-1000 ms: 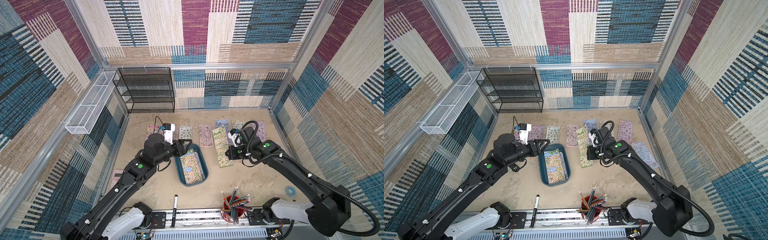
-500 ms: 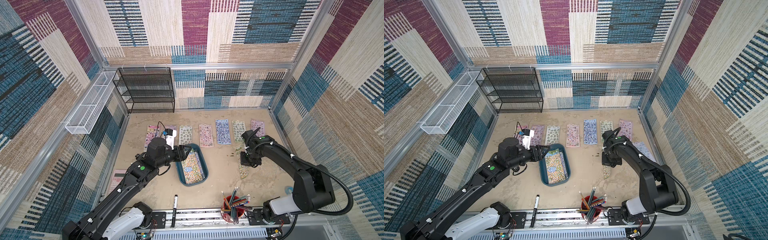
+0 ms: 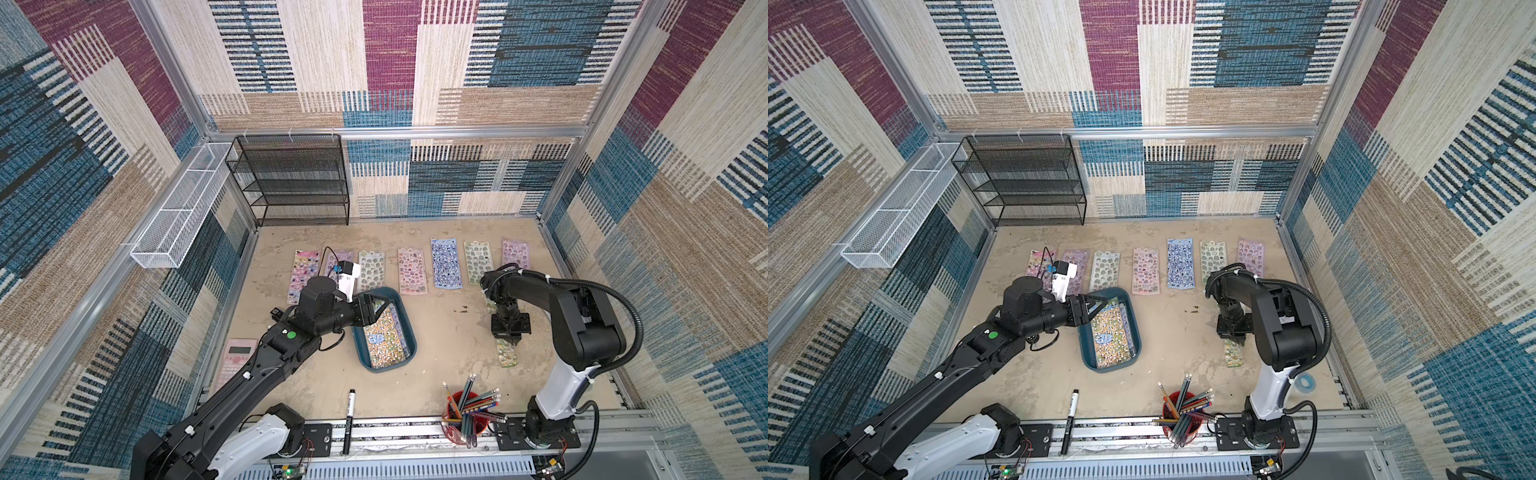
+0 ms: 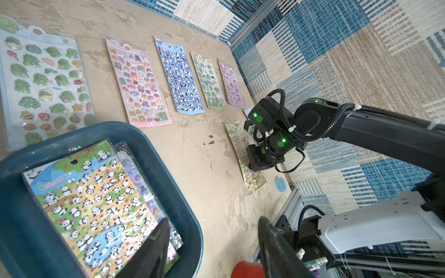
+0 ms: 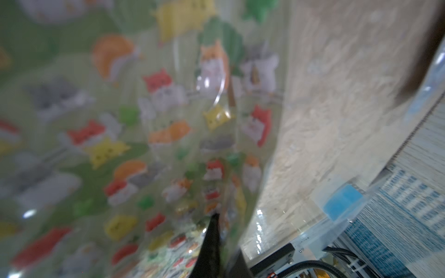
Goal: Take the stickers out of the storage box
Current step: Place the sticker at the center of the board.
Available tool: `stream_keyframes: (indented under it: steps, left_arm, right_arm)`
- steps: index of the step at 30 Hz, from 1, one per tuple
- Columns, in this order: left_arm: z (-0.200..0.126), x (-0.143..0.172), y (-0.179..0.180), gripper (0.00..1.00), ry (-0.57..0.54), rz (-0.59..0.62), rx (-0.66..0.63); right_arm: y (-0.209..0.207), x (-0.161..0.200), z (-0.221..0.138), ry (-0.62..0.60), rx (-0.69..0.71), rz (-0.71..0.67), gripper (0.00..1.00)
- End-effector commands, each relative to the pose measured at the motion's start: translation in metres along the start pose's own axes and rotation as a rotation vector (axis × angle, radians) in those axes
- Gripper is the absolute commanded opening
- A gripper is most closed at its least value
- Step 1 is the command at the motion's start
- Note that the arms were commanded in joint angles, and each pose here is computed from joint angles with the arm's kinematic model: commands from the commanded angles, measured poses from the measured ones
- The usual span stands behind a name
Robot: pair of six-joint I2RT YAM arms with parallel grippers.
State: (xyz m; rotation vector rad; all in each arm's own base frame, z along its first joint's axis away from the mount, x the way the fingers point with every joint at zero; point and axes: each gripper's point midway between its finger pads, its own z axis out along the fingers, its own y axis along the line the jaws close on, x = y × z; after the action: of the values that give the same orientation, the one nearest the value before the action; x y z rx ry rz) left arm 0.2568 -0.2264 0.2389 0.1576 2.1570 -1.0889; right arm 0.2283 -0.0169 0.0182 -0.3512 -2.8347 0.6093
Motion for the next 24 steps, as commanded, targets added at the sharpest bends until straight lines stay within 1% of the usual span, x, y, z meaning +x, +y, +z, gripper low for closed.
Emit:
stream_keyframes:
  steps: [1,3,6,9,11,13,14,15,16,17,18,19,20,24]
  left_arm:
    - [-0.001,-0.005,-0.007,0.60,-0.024,0.000,0.036]
    - [-0.002,-0.006,-0.007,0.60,-0.024,0.000,0.036]
    - [0.000,-0.007,-0.008,0.60,-0.020,0.000,0.039]
    - [0.003,-0.007,-0.008,0.59,-0.011,-0.005,0.041]
    - [0.004,-0.007,-0.008,0.60,-0.012,-0.010,0.043]
    - [0.005,-0.007,-0.008,0.59,-0.014,-0.017,0.045]
    - [0.005,-0.007,-0.008,0.59,-0.015,-0.018,0.046]
    - [0.005,-0.007,-0.008,0.60,-0.015,-0.020,0.046]
    - [0.006,-0.007,-0.008,0.60,-0.014,-0.022,0.047]
    - [0.006,-0.006,-0.007,0.60,-0.012,-0.022,0.047]
    - [0.006,-0.007,-0.008,0.60,-0.012,-0.024,0.049]
    - [0.006,-0.006,-0.007,0.60,-0.008,-0.026,0.050]
    - [0.006,-0.005,-0.007,0.59,-0.007,-0.026,0.051]
    - [0.006,-0.002,-0.006,0.59,0.002,-0.031,0.051]
  right_arm:
    - [-0.003,-0.013,0.008,-0.046,0.043,0.061,0.30]
    - [-0.008,-0.017,0.004,-0.066,0.061,0.080,0.45]
    - [-0.019,-0.025,-0.012,-0.125,0.086,0.124,0.56]
    - [-0.027,-0.034,-0.034,-0.203,0.069,0.166,0.60]
    - [-0.031,-0.037,-0.048,-0.247,0.043,0.190,0.60]
    - [-0.026,-0.040,-0.064,-0.306,-0.053,0.211,0.59]
    - [-0.020,-0.042,-0.071,-0.340,-0.119,0.220,0.58]
    - [-0.014,-0.044,-0.078,-0.375,-0.188,0.235,0.54]
    - [-0.007,-0.045,-0.083,-0.404,-0.250,0.243,0.48]
    - [0.001,-0.046,-0.087,-0.425,-0.310,0.243,0.36]
    - [0.008,-0.047,-0.089,-0.438,-0.363,0.242,0.20]
    - [0.016,-0.048,-0.090,-0.445,-0.409,0.235,0.07]
    - [0.022,-0.049,-0.090,-0.447,-0.439,0.233,0.01]
    - [0.032,-0.058,-0.084,-0.460,-0.469,0.231,0.00]
